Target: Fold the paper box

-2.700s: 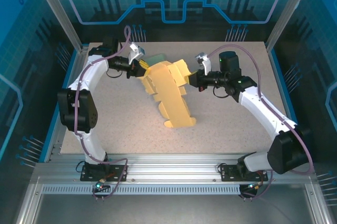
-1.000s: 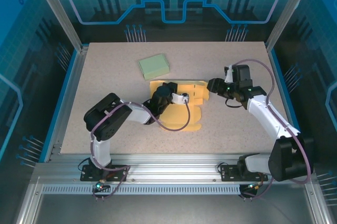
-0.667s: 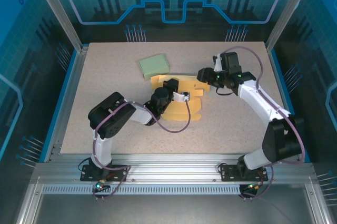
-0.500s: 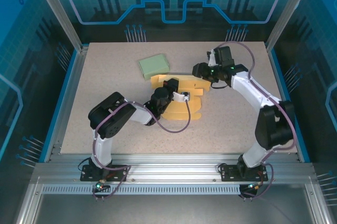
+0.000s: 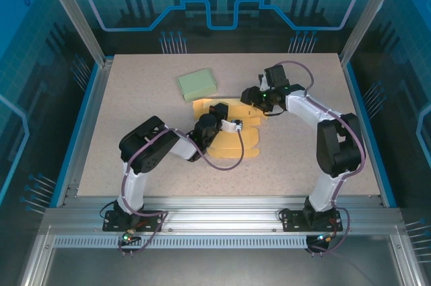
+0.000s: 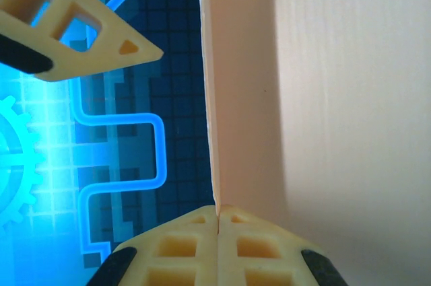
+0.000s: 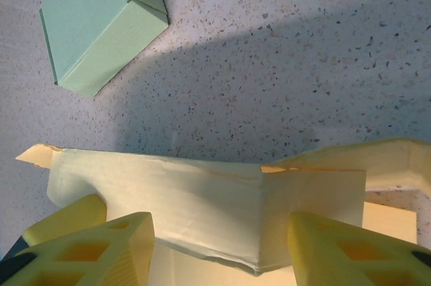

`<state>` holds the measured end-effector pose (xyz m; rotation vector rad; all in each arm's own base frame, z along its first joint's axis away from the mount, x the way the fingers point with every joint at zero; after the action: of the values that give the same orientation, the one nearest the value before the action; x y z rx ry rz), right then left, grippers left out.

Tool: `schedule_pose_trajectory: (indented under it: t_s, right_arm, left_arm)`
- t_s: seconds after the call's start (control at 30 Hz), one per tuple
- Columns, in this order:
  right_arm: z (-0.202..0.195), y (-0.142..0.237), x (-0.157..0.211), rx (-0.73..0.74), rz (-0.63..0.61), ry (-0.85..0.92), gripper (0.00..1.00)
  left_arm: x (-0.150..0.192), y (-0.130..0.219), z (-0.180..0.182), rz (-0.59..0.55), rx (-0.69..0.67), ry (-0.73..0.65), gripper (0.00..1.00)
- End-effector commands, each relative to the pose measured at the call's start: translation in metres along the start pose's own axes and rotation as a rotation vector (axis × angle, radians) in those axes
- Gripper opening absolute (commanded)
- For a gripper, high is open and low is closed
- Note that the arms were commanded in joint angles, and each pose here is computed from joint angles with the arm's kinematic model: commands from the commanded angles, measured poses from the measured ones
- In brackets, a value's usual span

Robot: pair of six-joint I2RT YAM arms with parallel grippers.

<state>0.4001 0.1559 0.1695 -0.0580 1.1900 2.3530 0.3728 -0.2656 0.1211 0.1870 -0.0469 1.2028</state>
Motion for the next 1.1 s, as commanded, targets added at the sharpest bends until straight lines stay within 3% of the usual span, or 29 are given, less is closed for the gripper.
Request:
schedule_pose_trajectory:
  t_s: [0.0, 0.17, 0.6, 0.7, 0.9, 1.07]
  right_arm:
    - [0.004, -0.01, 0.011, -0.059, 0.058, -0.043, 0.56]
    - [0.008, -0.022, 0.013, -0.09, 0.07, -0.047, 0.53]
    - [0.01, -0.029, 0.015, -0.135, 0.071, -0.055, 0.21]
    - [0.005, -0.027, 0.012, -0.13, 0.061, -0.064, 0.18]
    - [-0.001, -0.023, 0.01, -0.107, 0.047, -0.061, 0.16]
    - [-0.005, -0.02, 0.009, -0.096, 0.035, -0.057, 0.16]
  left_arm:
    - [-0.004, -0.004, 0.003, 0.003, -0.024, 0.012, 0.0]
    - [-0.004, -0.003, 0.004, -0.002, -0.031, 0.016, 0.0]
    - [-0.004, -0.001, 0.008, -0.008, -0.063, 0.032, 0.0]
    - [0.0, 0.001, 0.014, 0.005, -0.087, 0.046, 0.0]
    - [0.018, 0.007, 0.02, 0.036, -0.072, 0.093, 0.31]
    - [0.037, 0.01, 0.013, 0.073, -0.033, 0.099, 0.32]
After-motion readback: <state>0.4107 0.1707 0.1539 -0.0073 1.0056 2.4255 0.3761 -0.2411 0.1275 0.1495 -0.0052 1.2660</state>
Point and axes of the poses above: each hand's point on the last joint's axis, 136 mm out from that joint toward the fingers, its own y axis back along the fingers, its own z axis along the line the jaws close on, x = y × z, the point moved 7 cm from there along y, back along the fingers, and after that the axes turned 9 degrees about -y, right-handed, at the moved point
